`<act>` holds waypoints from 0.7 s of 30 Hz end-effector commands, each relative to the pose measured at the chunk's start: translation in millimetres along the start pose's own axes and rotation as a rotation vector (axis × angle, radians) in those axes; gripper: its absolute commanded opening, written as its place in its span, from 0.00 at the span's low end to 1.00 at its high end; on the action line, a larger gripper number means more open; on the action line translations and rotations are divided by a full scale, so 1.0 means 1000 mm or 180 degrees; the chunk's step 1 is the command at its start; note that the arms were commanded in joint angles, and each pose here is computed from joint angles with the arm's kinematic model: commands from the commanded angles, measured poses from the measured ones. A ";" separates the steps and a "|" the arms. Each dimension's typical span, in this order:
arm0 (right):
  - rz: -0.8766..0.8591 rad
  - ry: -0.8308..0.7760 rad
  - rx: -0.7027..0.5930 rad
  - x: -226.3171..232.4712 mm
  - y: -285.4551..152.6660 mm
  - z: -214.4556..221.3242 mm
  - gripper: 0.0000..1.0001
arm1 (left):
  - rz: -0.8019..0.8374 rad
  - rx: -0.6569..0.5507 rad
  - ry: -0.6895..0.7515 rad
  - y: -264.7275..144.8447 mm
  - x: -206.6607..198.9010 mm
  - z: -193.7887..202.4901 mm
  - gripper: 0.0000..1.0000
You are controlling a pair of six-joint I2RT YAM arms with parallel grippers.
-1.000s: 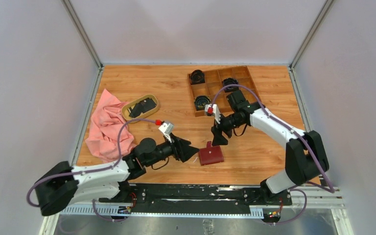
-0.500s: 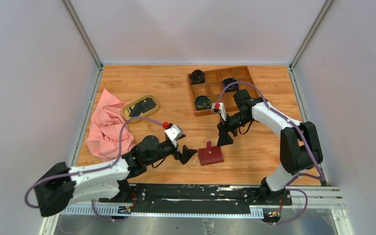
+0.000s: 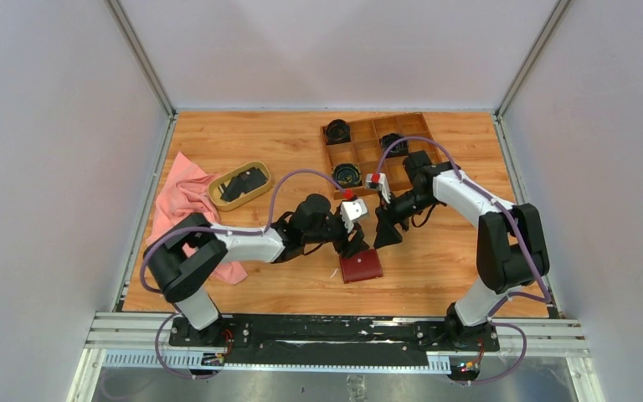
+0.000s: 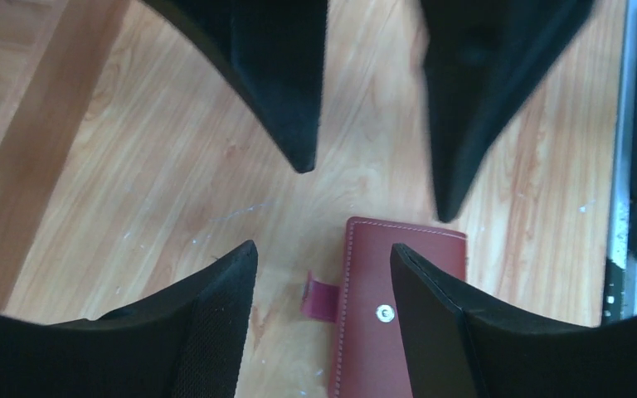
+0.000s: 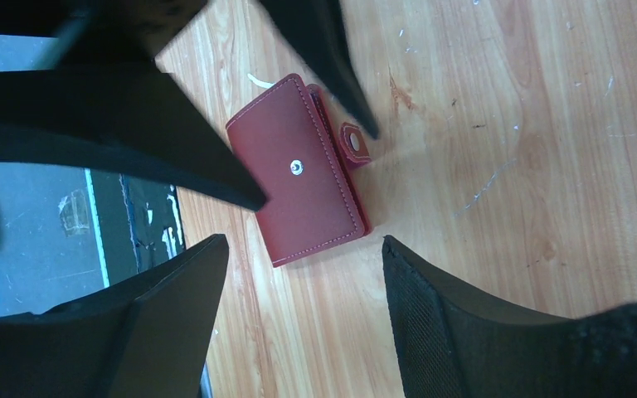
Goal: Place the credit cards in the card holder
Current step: Open the card holder at the center of the board.
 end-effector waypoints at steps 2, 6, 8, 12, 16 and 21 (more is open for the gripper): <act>-0.0105 0.0042 -0.0063 0.002 -0.007 -0.002 0.72 | 0.0328 0.0136 -0.0271 0.017 0.009 0.022 0.63; -0.0132 0.0058 -0.0067 0.001 -0.006 -0.001 0.72 | 0.0242 0.0259 -0.0305 0.021 0.012 0.034 0.60; -0.0151 0.0071 -0.0064 0.001 -0.006 -0.001 0.72 | 0.0187 0.0299 -0.0311 0.024 0.013 0.038 0.59; -0.0174 0.0084 -0.0049 0.000 -0.005 -0.001 0.72 | 0.0119 0.0351 -0.0332 0.030 0.017 0.043 0.58; -0.0186 0.0090 -0.0041 0.000 -0.005 0.000 0.72 | 0.0065 0.0364 -0.0342 0.033 0.021 0.043 0.57; -0.0216 0.0102 -0.0034 0.000 -0.004 0.000 0.72 | 0.0051 0.0353 -0.0460 0.034 0.025 0.043 0.53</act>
Point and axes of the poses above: each gripper's point midway between its finger pads, its own y axis out along the fingers, its own x axis along the line the jaws close on, z = x × y, the point moved 9 cm from there along -y, back along the fingers, and after that the axes turned 7 degrees about y, right-handed, at the moved point
